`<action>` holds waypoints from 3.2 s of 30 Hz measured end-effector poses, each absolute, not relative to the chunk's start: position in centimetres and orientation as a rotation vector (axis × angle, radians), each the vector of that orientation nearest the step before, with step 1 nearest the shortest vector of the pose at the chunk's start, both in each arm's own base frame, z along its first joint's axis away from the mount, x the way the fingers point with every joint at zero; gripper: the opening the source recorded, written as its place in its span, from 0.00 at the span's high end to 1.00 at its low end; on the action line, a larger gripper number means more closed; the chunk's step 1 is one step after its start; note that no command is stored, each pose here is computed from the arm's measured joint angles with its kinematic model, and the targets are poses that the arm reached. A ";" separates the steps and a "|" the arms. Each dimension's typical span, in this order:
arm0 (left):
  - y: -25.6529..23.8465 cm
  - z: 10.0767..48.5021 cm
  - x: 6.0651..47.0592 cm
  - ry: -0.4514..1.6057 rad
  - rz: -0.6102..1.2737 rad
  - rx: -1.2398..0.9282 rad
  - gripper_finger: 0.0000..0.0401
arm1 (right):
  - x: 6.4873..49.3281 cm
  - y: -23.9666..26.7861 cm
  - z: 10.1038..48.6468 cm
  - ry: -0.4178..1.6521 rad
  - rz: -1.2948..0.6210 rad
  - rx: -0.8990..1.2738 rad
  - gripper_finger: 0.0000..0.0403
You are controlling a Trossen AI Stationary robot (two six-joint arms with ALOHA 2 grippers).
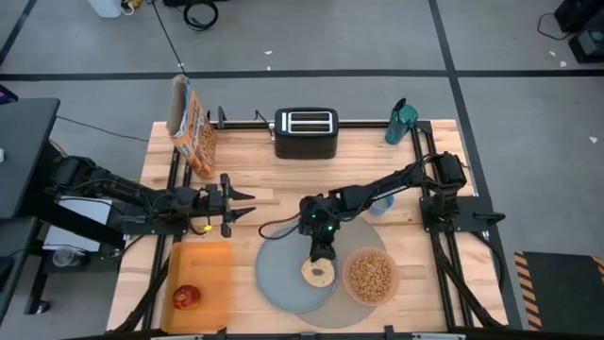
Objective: Arrange a breakfast setting
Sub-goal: Put the toasted bread on the blue plate, then put the apple on the blue plate to the left of the toasted bread
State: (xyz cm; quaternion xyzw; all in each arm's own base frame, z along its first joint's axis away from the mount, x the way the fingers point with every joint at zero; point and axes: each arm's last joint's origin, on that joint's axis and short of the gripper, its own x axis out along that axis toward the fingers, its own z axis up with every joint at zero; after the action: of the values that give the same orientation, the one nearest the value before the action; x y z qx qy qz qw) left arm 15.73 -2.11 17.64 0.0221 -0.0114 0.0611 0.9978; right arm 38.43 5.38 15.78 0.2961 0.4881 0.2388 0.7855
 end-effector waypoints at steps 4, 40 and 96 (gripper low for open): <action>-2.2 18.0 15.7 -0.060 0.153 0.046 0.61 | 38.2 4.4 16.3 1.060 0.520 0.679 0.67; -7.1 29.4 16.2 0.921 0.045 -0.698 0.61 | 21.5 1.1 26.7 -0.091 0.035 -0.158 0.67; -20.3 20.2 16.1 2.033 0.680 -1.000 0.61 | 21.2 0.9 26.4 -0.175 0.075 -0.206 0.67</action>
State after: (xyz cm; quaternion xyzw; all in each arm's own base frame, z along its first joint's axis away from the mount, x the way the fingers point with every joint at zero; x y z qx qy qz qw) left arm 16.14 -20.32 20.20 -0.3913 0.7956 0.2662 0.3781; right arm 21.17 0.94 26.40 -0.1025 -0.0872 0.0374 0.9902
